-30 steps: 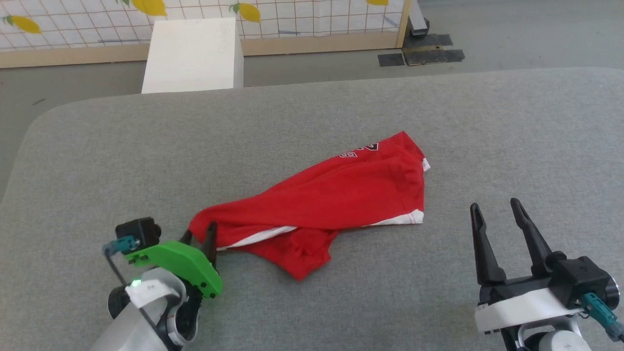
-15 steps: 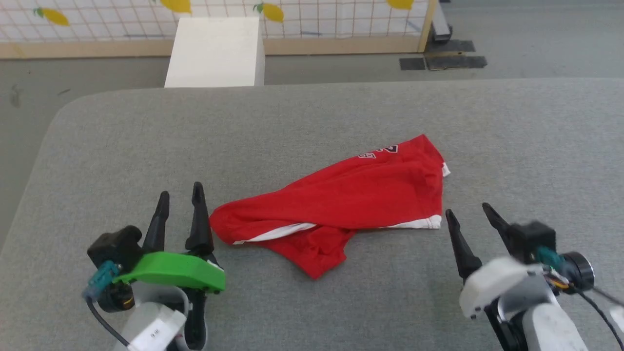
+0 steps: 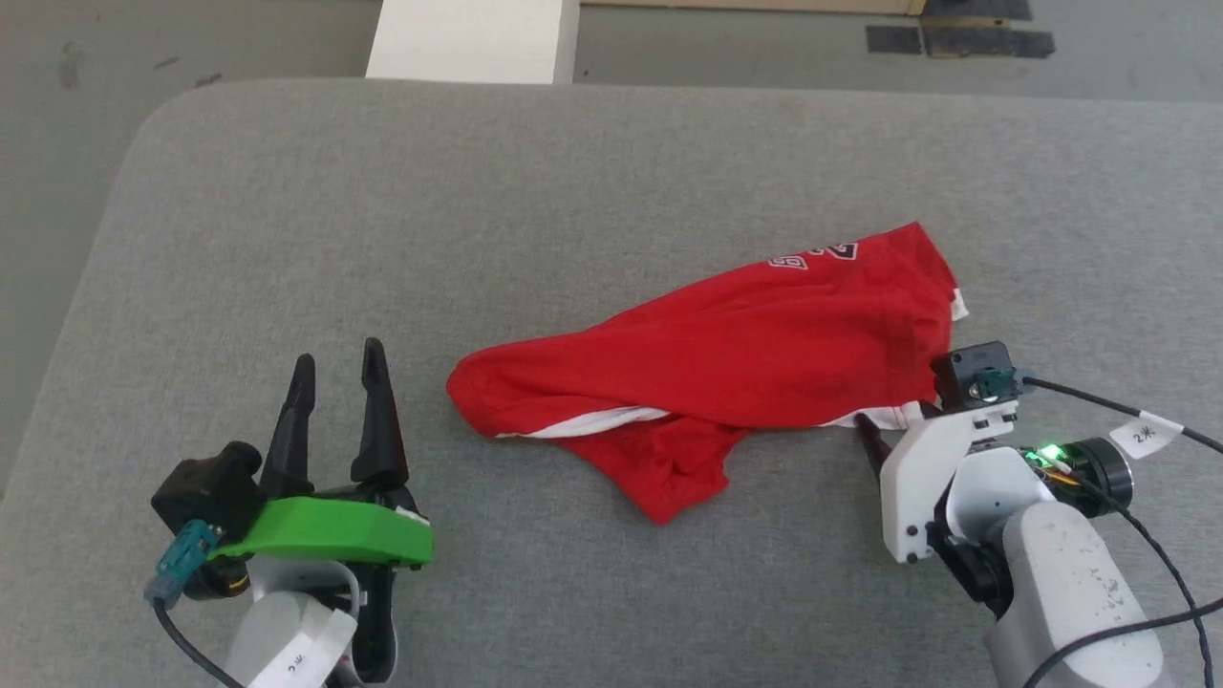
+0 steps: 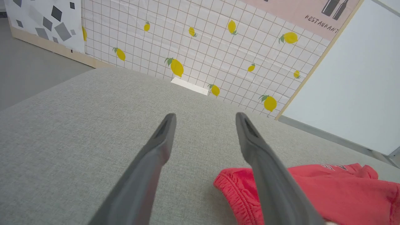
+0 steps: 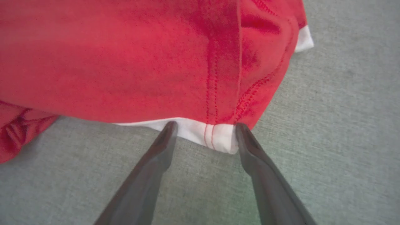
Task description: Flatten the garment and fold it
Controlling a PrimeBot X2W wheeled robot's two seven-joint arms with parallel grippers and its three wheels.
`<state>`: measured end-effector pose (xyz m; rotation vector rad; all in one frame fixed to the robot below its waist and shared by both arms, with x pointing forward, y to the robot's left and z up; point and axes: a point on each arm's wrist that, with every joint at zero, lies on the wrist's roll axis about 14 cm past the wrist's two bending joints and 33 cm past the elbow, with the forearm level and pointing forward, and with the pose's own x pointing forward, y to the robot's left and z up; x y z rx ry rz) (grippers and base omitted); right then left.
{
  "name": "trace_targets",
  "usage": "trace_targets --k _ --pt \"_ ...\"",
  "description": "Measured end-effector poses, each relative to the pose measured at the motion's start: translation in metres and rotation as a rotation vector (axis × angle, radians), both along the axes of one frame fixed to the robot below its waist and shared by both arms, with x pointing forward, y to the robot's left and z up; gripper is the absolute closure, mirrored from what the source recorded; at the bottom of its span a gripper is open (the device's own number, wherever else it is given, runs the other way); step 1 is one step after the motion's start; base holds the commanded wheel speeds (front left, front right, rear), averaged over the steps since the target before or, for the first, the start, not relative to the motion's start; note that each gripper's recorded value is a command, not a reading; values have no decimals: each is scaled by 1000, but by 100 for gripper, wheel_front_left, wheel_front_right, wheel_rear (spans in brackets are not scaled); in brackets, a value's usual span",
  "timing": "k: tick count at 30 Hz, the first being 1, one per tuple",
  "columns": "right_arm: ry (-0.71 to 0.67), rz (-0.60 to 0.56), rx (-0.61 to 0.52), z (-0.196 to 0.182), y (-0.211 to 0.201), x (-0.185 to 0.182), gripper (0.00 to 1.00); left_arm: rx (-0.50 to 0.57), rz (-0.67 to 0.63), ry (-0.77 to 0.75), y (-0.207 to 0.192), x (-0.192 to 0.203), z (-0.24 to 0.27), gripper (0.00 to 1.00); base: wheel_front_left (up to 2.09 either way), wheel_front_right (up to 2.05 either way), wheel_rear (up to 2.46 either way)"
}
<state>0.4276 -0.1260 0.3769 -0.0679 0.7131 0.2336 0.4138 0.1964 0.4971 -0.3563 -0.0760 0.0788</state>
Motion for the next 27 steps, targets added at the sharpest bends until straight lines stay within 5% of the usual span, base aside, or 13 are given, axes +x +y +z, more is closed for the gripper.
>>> trace_targets --k 2,7,13,20,26,27 --pt "17 12 -1 -3 4 2 100 5 8 10 4 -1 -4 0 0 0 0" --pt "-21 -20 22 6 -1 9 100 -3 22 21 7 -5 -6 0 0 0 0" --pt "-111 -211 28 29 -62 -10 100 -5 34 -10 10 -9 6 0 0 0 0" --pt "-51 -463 -45 28 -150 -74 100 -12 11 -31 1 -14 14 0 0 0 0" --pt "51 -573 -60 6 -180 -123 100 -15 -19 -40 -9 -12 16 0 0 0 0" --pt "46 -580 -68 6 -182 -127 29 -16 -24 -38 -11 -12 16 0 0 0 0"
